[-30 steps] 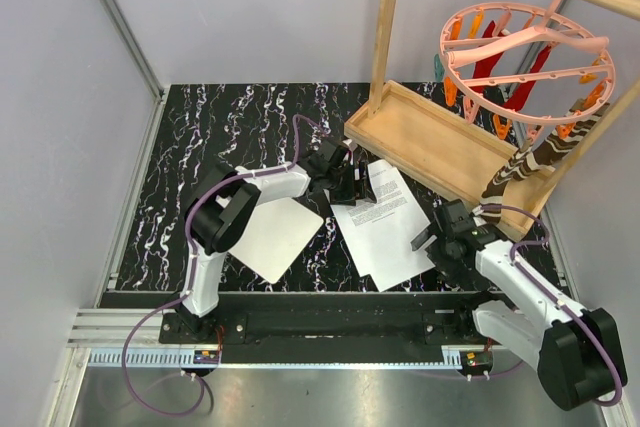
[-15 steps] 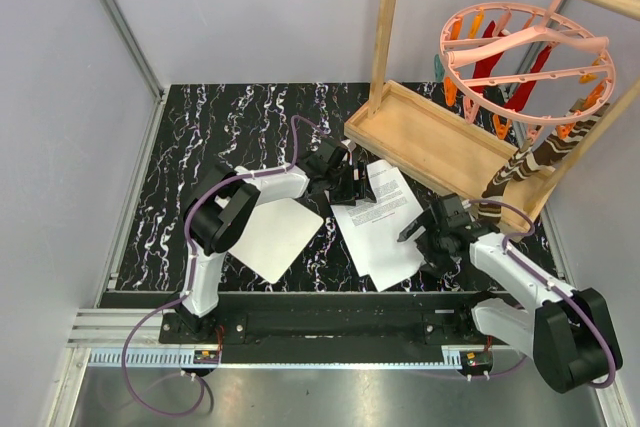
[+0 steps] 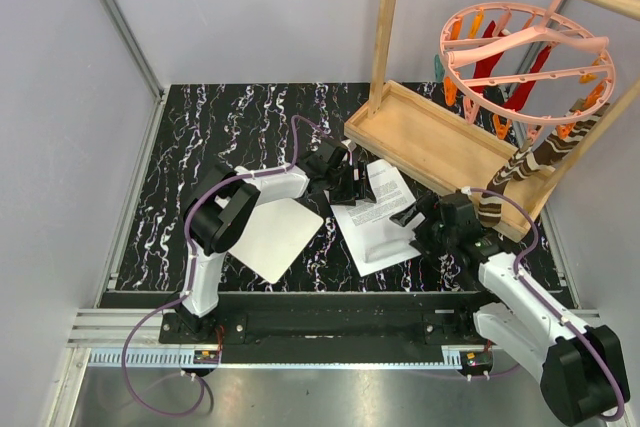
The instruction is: Put the files into the folder
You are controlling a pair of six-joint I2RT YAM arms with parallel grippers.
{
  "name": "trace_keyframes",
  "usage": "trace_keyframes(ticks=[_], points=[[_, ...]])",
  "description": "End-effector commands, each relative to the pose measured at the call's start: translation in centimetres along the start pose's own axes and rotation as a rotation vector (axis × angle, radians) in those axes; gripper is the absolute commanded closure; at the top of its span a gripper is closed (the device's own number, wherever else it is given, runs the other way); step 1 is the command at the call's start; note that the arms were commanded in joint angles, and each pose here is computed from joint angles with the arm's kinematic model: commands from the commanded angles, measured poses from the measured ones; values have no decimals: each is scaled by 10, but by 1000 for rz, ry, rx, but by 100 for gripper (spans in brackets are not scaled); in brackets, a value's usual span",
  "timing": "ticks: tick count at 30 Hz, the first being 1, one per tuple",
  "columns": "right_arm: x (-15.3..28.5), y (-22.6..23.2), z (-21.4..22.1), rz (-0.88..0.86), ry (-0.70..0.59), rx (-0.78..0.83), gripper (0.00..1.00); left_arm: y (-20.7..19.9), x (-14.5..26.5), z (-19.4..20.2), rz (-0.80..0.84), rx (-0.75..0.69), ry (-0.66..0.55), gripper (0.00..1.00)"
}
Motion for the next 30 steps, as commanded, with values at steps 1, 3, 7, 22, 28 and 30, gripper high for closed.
trace_keyframes(ticks=[1,3,7,22,28,30], points=[[2,29,-13,-140,-56,16,0,38,-1,34,-135,31,122,26],[1,27,-12,-135,-54,-4,0,38,0,34,-133,34,124,26],[-5,2,3,-58,-2,-124,0,35,2,34,-128,36,119,26],[10,-44,-1,224,-53,-83,21,30,1,37,-121,35,124,26],[13,-45,-5,232,-79,-59,45,29,-1,40,-123,44,126,26],[13,-44,-8,225,-97,-44,57,29,-3,41,-125,48,131,26]])
Point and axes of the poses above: each gripper's point midway between its finger pads, its own x axis back along the fingers, its own y axis along the line the jaws close on, z = x × y, the point moved 2 cm from there along x, back along the fingers, and after that the axes turned 2 degrees about x, right-handed, at the moved point
